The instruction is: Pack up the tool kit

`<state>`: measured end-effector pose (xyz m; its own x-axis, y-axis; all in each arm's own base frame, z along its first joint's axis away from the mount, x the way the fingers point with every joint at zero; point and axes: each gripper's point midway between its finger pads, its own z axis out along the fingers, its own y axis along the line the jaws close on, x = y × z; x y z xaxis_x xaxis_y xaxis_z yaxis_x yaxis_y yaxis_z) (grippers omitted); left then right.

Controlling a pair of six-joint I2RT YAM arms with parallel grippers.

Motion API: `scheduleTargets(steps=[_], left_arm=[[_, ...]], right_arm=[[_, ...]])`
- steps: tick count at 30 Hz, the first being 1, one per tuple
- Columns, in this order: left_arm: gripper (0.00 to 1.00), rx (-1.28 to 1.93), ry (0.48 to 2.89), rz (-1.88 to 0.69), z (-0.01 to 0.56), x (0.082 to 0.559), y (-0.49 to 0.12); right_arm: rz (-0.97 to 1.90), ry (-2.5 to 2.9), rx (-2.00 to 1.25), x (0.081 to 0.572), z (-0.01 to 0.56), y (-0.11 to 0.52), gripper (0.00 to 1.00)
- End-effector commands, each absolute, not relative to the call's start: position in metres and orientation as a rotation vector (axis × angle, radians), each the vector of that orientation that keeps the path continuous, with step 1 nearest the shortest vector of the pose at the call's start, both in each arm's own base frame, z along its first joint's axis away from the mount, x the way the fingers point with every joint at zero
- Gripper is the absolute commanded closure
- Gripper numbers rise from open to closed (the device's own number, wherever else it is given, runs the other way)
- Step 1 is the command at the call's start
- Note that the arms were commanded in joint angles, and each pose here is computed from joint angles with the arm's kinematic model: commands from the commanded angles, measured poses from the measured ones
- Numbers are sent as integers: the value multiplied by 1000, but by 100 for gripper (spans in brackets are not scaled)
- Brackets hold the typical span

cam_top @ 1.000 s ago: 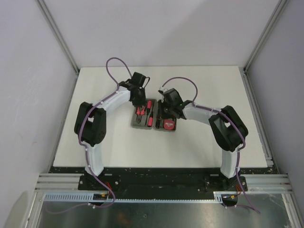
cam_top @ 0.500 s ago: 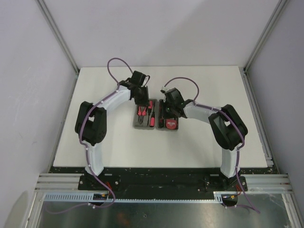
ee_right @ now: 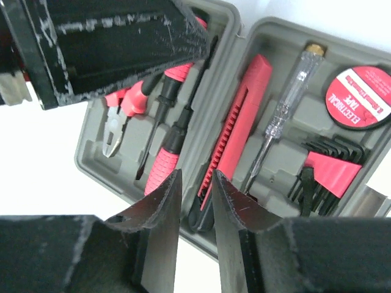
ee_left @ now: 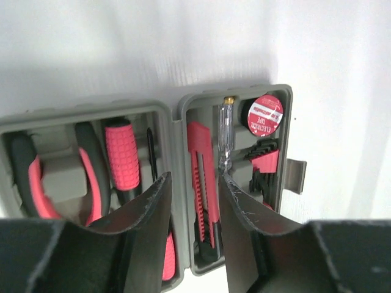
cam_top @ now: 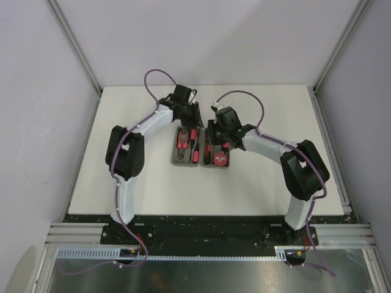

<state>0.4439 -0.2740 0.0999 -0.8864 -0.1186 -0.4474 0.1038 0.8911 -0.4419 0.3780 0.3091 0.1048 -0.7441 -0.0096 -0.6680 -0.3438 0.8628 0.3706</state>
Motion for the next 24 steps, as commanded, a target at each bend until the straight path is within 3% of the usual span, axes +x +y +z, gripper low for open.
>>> scheduleTargets(steps=[1, 17, 24], left_arm=[[60, 52, 2539, -749, 108, 455, -298], [68, 106, 2623, -755, 66, 444, -312], [64, 110, 2635, -665, 57, 439, -300]], right_arm=[[588, 2405, -223, 376, 90, 305, 70], [594, 2556, -219, 365, 35, 304, 92], [554, 2636, -204, 359, 14, 293, 94]])
